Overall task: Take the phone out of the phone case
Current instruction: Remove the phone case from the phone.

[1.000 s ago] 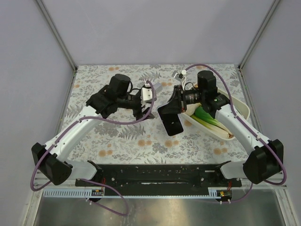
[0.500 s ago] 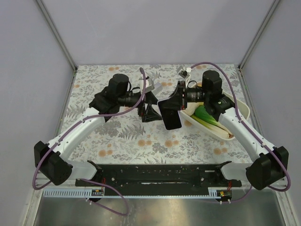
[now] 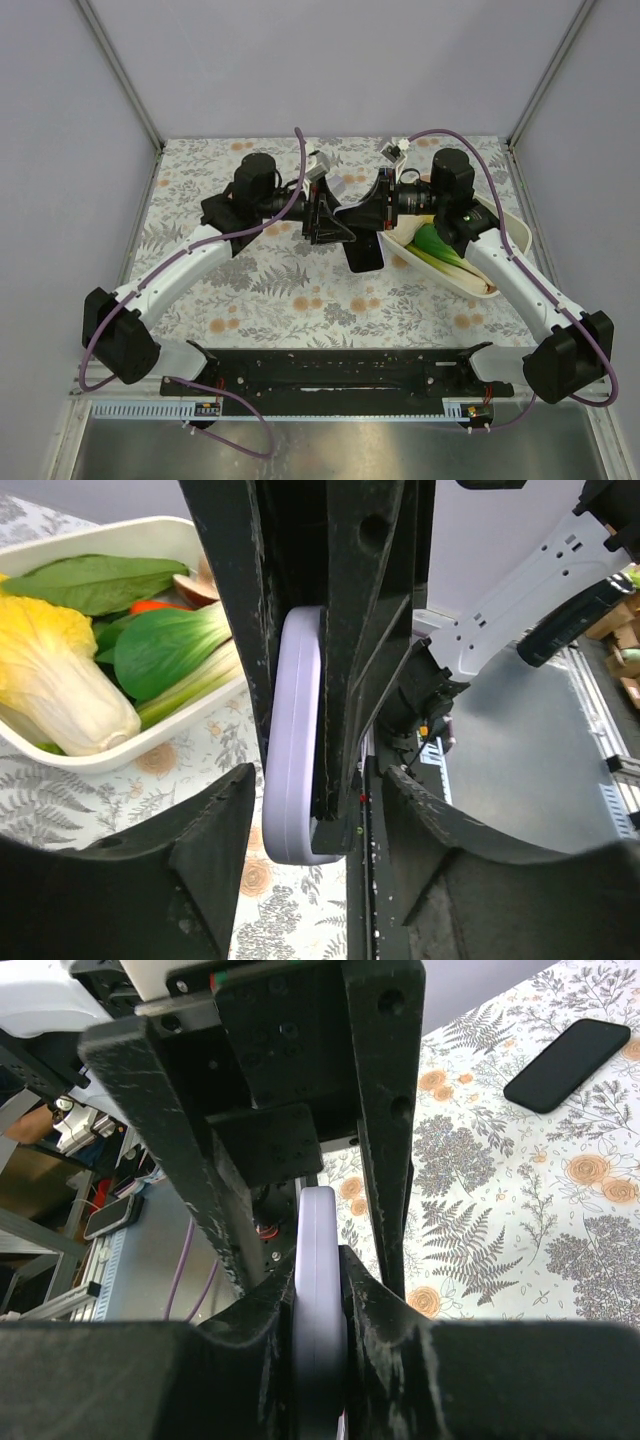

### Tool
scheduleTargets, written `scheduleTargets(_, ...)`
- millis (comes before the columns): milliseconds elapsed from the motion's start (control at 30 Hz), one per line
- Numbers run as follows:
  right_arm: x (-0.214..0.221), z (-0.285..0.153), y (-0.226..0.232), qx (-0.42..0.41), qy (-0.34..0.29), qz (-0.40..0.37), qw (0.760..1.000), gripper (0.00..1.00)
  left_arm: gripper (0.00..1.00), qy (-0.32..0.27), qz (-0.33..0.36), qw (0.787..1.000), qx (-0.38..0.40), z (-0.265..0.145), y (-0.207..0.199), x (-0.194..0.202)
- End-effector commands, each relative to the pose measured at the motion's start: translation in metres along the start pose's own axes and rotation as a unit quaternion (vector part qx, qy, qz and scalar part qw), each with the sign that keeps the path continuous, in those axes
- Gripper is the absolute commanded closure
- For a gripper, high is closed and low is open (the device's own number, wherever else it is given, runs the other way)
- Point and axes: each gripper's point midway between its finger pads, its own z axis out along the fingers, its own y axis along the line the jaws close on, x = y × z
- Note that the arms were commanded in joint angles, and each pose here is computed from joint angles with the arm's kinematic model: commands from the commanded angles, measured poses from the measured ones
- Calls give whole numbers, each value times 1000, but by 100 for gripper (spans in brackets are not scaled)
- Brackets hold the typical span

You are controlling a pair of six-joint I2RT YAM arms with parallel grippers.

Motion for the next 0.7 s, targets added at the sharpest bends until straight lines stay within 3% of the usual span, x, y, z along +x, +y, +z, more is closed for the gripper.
scheduleTargets(0, -32, -2, 22, -16, -34, -53, 998, 100, 48, -14, -9, 999, 37, 4, -6, -1)
scheduleTargets(233, -33, -2, 22, -17, -35, -49, 998, 100, 70, -13, -20, 998, 52, 7, -7, 3)
scheduleTargets(367, -29, -1, 18, -15, -35, -47, 998, 100, 100, -17, -23, 998, 61, 7, -10, -1)
scheduleTargets(567, -26, -3, 17, -9, -34, -45, 998, 93, 100, -21, -18, 997, 66, 7, -13, -5)
scheduleTargets(667, -25, -3, 15, -2, -32, -44, 999, 75, 100, -23, -17, 997, 65, 6, -14, -6)
